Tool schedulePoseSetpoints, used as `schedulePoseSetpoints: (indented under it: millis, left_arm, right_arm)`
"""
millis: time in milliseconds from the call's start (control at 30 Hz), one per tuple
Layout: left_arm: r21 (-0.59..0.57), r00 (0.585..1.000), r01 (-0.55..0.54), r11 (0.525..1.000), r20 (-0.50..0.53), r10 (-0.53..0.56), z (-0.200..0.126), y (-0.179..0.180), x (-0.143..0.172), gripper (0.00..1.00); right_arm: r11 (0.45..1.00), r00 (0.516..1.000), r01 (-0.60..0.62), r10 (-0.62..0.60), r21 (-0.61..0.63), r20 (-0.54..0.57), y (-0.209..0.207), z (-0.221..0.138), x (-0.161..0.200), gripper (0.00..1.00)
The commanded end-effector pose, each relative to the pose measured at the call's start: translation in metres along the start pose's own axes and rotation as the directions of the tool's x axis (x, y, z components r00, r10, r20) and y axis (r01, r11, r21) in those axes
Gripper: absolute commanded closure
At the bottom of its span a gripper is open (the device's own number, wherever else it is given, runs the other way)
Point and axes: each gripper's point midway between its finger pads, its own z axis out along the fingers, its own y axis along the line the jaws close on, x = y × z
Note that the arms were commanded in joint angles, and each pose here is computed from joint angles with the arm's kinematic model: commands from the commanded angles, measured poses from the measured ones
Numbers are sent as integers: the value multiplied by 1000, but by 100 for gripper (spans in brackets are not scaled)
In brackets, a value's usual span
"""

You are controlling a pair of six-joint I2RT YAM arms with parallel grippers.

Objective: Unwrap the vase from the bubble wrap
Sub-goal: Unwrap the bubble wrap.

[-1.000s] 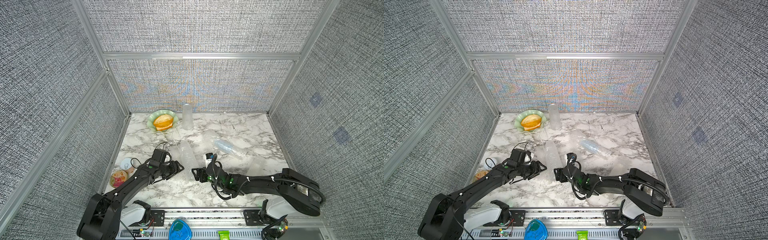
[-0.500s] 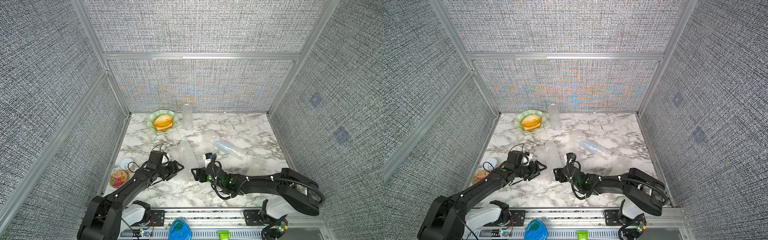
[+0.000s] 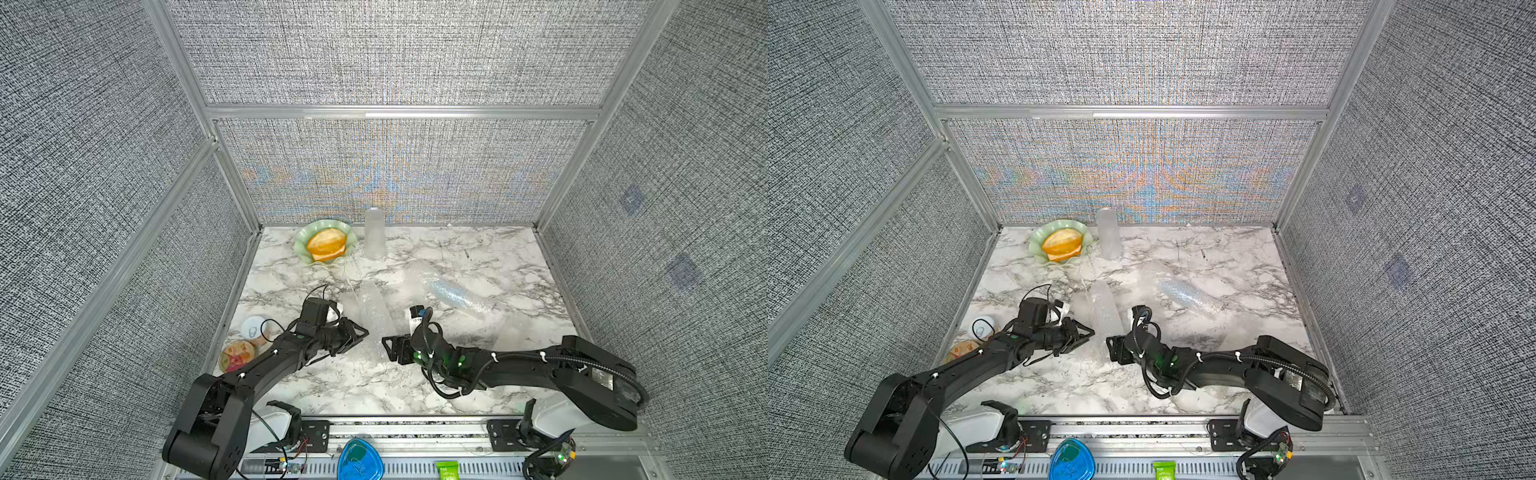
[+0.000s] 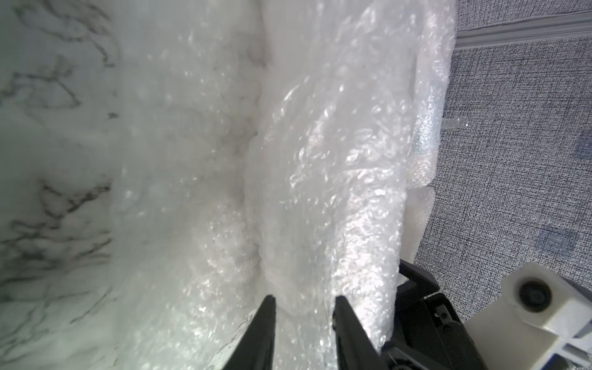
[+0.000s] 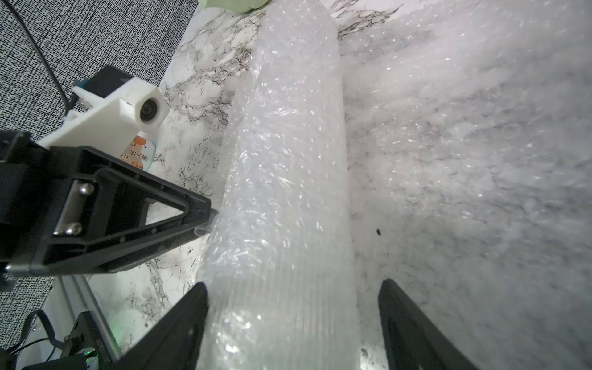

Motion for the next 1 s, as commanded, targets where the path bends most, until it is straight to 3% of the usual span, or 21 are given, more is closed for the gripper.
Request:
schedulePoseSetpoints:
  millis: [0, 133, 400, 967]
  left_arm:
    - [14, 1000, -20, 1000, 11, 20, 0, -6, -4, 80]
    - [-7, 999, -30, 1000, 16, 30, 0, -5, -7, 100]
    - [-156, 996, -76, 985, 31, 81, -9, 10, -15, 100]
    - [-439, 995, -67, 896, 42, 95, -25, 67, -16, 100]
  right_arm:
    - [993, 996, 46, -37, 111, -78, -29, -1, 21, 23]
    - [993, 996, 46, -38, 112, -79, -29, 0, 21, 23]
    - [989, 995, 60, -48, 134, -86, -32, 0, 21, 23]
    - [982, 994, 60, -41, 178, -105, -40, 2, 22, 23]
